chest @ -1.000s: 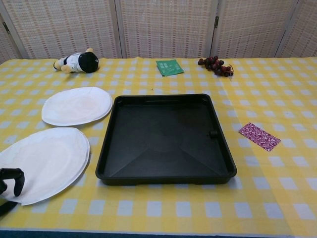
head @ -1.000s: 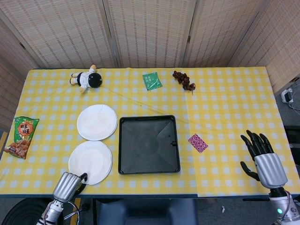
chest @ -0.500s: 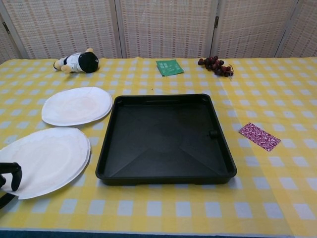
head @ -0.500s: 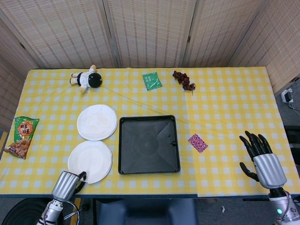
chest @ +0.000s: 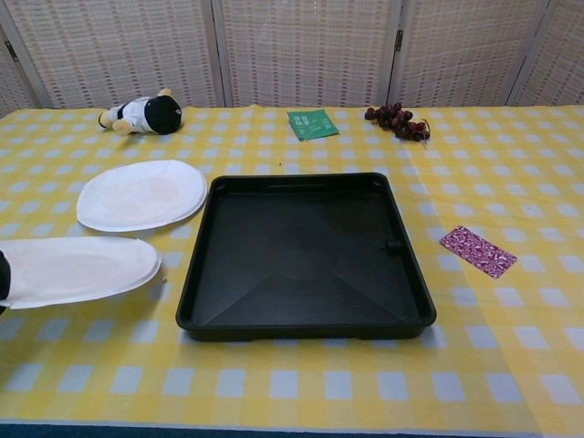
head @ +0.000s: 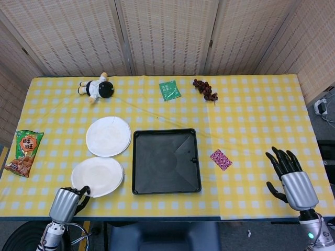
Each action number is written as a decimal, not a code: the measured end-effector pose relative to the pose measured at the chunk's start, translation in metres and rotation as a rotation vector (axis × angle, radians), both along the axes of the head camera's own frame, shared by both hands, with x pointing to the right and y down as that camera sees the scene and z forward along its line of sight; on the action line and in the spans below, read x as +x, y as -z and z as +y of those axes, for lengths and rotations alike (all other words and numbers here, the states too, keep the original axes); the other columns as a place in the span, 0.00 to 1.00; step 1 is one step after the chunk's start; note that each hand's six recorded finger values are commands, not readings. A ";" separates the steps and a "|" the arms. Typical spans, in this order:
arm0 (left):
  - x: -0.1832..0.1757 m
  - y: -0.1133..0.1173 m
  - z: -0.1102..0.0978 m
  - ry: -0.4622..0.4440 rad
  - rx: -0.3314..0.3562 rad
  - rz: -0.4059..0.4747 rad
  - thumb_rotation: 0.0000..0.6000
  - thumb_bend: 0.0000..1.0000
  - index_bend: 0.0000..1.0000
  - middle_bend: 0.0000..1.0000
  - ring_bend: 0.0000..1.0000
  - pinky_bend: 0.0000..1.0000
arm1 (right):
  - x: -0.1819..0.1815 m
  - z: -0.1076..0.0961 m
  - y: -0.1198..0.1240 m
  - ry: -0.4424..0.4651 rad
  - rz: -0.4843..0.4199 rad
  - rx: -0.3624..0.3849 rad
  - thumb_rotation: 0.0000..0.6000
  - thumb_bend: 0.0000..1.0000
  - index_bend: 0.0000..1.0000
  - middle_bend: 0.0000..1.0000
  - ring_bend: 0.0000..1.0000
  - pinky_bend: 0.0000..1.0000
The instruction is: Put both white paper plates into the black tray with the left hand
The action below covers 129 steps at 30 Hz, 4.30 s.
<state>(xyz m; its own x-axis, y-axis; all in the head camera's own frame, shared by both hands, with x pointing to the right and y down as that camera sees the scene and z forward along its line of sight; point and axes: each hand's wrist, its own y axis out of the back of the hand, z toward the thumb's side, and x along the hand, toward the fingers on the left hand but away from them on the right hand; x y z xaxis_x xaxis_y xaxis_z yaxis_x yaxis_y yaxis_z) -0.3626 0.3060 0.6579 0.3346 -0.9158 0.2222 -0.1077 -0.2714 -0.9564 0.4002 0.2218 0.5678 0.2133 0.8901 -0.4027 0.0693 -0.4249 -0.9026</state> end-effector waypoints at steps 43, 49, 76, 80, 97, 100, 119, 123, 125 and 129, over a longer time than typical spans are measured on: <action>0.104 0.051 -0.051 -0.146 0.238 0.142 1.00 0.53 0.63 1.00 1.00 1.00 | -0.002 0.006 0.020 0.013 -0.071 0.021 1.00 0.37 0.00 0.00 0.00 0.00; 0.133 0.040 -0.066 -0.165 0.220 0.159 1.00 0.53 0.63 1.00 1.00 1.00 | 0.002 0.004 0.022 -0.002 -0.070 0.027 1.00 0.37 0.00 0.00 0.00 0.00; 0.238 -0.036 -0.095 -0.257 0.089 0.170 1.00 0.53 0.63 1.00 1.00 1.00 | 0.033 -0.003 0.031 -0.101 -0.045 0.039 1.00 0.37 0.00 0.00 0.00 0.00; 0.241 -0.045 -0.098 -0.250 0.074 0.160 1.00 0.53 0.63 1.00 1.00 1.00 | 0.035 -0.005 0.030 -0.107 -0.042 0.036 1.00 0.37 0.00 0.00 0.00 0.00; 0.251 -0.039 -0.083 -0.251 0.018 0.185 1.00 0.20 0.28 1.00 1.00 1.00 | 0.032 -0.002 0.030 -0.111 -0.040 0.047 1.00 0.37 0.00 0.00 0.00 0.00; 0.250 -0.036 -0.081 -0.254 0.008 0.176 1.00 0.19 0.28 1.00 1.00 1.00 | 0.031 -0.001 0.030 -0.108 -0.041 0.045 1.00 0.37 0.00 0.00 0.00 0.00; 0.228 -0.016 -0.092 -0.227 -0.246 0.088 1.00 0.14 0.26 1.00 1.00 1.00 | 0.023 0.003 0.027 -0.072 -0.040 0.032 1.00 0.37 0.00 0.00 0.00 0.00; 0.213 -0.008 -0.107 -0.203 -0.173 0.034 1.00 0.15 0.27 1.00 1.00 1.00 | 0.022 0.003 0.027 -0.068 -0.039 0.034 1.00 0.37 0.00 0.00 0.00 0.00; 0.198 -0.007 -0.116 -0.172 -0.137 0.003 1.00 0.17 0.29 1.00 1.00 1.00 | 0.022 0.003 0.028 -0.067 -0.039 0.036 1.00 0.37 0.00 0.00 0.00 0.00; 0.153 -0.013 -0.135 -0.107 -0.097 -0.090 1.00 0.19 0.35 1.00 1.00 1.00 | 0.021 0.004 0.027 -0.062 -0.035 0.036 1.00 0.37 0.00 0.00 0.00 0.00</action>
